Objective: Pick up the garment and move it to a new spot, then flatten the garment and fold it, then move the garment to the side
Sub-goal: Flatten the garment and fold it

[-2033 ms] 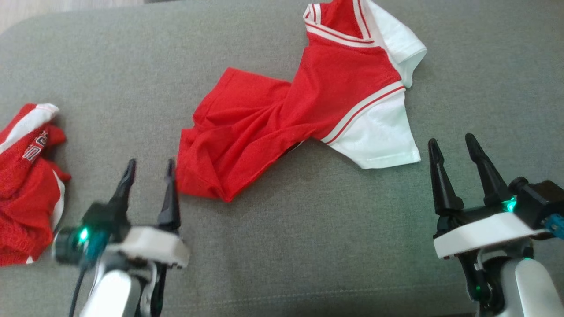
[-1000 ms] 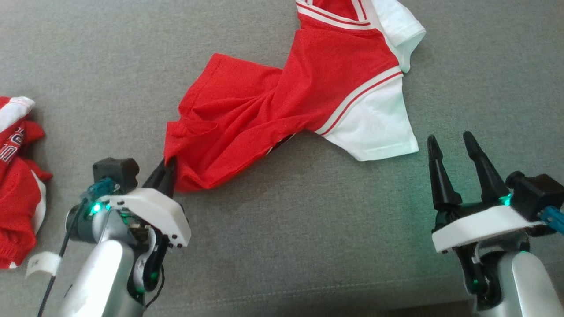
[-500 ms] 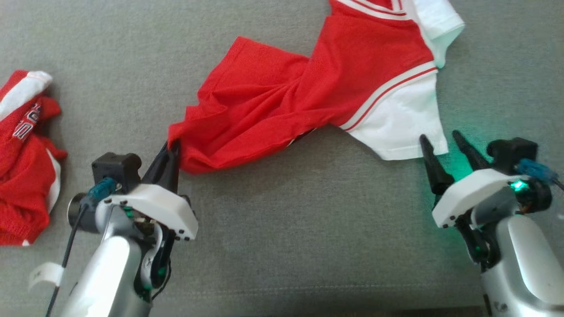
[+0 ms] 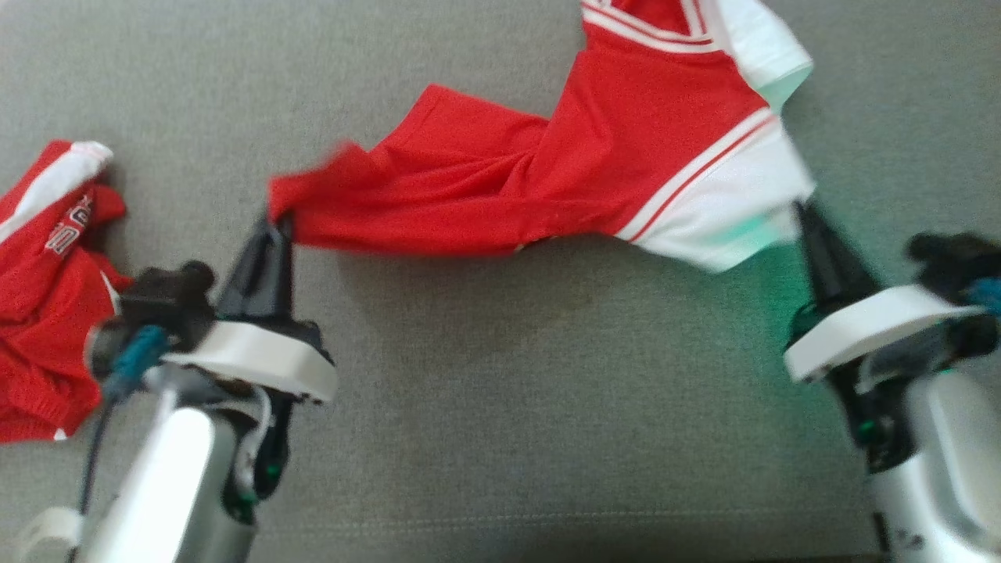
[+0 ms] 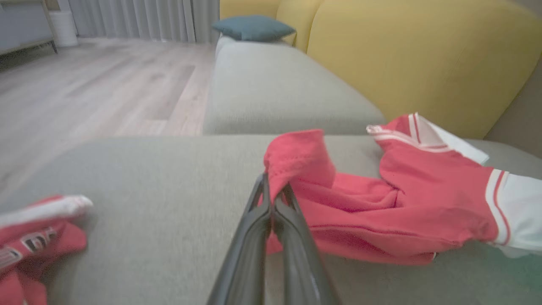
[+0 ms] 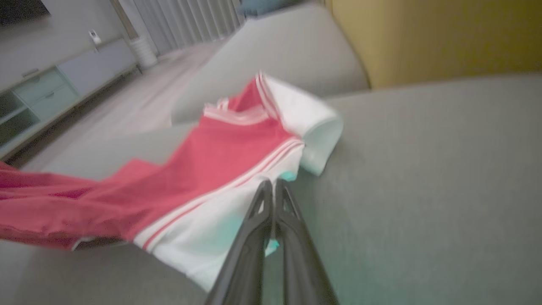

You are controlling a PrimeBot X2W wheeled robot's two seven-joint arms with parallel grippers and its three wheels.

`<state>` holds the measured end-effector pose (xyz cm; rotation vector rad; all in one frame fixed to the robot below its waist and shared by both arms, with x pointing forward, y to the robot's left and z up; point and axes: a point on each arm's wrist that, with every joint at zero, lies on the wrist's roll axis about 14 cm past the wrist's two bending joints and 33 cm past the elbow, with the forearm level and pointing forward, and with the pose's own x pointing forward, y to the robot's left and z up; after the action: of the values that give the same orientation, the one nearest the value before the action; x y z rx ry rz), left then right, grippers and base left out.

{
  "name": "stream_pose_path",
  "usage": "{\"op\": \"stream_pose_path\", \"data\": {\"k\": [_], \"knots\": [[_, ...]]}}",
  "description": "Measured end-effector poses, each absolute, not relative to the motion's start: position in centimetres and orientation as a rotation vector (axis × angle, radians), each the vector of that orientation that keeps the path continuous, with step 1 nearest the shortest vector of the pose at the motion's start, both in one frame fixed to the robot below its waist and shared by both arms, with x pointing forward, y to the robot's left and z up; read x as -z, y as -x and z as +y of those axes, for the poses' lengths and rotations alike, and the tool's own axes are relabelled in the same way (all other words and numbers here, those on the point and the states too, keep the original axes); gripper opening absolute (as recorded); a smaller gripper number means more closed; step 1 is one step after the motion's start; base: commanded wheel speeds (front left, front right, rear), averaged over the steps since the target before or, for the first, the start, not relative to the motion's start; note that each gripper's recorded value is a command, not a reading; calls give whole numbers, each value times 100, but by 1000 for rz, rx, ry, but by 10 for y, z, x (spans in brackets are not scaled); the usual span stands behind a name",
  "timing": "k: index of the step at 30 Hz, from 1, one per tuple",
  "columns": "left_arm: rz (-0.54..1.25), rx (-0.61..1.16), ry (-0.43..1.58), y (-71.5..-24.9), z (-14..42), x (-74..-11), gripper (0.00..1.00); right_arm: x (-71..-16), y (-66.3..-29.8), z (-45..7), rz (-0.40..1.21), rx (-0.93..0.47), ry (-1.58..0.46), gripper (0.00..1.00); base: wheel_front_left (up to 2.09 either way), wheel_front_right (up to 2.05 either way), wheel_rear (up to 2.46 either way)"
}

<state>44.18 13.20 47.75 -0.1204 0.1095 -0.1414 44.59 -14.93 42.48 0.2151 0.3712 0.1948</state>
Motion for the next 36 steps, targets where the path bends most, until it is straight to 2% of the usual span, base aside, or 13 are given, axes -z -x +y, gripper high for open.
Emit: {"op": "stream_pose_path", "data": {"k": [7,15,18,22,25,32,36], "knots": [[-209,132,79,-439,141,-578,0,-564,-454,-178,-72,-172,-146,0,0,0,0],[-625,175,37,-407,135,-720,0,-720,-411,-196,-489,-156,26,0,0,0,0],[-724,199,24,-393,129,-758,0,-762,-393,-198,-591,-150,69,0,0,0,0],[-751,219,9,-391,124,-779,0,-780,-389,-203,-613,-143,81,0,0,0,0],[-715,234,8,-402,120,-776,0,-776,-399,-205,-581,-148,63,0,0,0,0],[-560,247,68,-461,114,-740,0,-748,-450,-196,-461,-208,-10,0,0,0,0],[-539,252,97,-503,107,-731,0,-759,-488,-180,-476,-260,-32,0,0,0,0]]}}
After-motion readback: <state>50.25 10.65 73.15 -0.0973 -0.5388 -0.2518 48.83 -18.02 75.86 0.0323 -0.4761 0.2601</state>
